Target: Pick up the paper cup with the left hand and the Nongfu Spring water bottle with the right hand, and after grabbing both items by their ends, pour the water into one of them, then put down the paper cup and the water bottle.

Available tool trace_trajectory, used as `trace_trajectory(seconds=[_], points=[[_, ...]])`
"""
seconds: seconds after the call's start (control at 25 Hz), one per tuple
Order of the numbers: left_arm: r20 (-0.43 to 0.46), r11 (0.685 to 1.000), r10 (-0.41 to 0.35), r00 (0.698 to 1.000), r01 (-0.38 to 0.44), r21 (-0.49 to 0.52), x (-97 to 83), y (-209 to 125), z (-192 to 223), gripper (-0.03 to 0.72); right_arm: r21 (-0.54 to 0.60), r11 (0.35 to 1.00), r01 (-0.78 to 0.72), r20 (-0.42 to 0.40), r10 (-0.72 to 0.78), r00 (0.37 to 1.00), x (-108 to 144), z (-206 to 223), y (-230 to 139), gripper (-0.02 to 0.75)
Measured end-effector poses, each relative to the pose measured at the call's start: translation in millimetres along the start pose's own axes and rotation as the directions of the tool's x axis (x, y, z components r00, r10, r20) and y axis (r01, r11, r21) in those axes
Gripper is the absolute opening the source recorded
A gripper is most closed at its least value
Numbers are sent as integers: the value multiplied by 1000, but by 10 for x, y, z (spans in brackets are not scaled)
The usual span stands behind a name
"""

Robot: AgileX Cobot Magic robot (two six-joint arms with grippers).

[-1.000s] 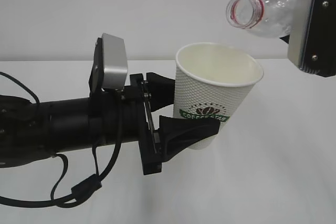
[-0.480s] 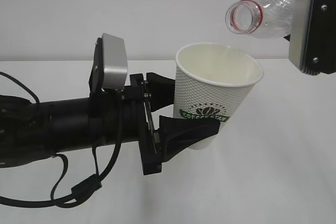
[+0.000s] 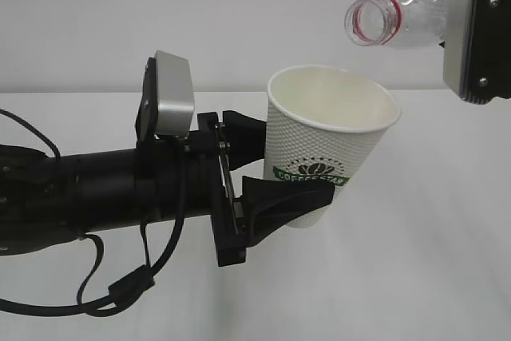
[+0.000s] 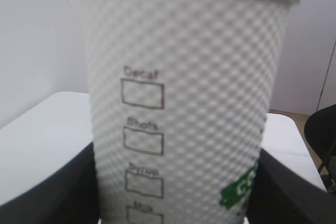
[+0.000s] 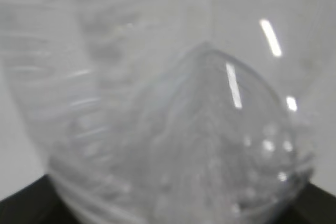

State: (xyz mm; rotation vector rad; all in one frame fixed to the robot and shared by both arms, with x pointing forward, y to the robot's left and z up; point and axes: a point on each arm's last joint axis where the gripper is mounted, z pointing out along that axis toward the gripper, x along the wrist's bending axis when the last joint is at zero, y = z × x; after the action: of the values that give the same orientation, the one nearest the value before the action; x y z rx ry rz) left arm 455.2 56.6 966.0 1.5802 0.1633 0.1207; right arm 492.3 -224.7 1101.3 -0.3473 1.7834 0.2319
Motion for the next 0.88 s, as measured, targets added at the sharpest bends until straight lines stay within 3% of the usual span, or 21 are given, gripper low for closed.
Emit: trace_trajectory(seconds=[0.88], points=[[1, 1000, 1, 1000, -1, 1, -1, -1, 0, 523, 44, 997, 56, 3, -56, 998, -83, -5, -44, 529]])
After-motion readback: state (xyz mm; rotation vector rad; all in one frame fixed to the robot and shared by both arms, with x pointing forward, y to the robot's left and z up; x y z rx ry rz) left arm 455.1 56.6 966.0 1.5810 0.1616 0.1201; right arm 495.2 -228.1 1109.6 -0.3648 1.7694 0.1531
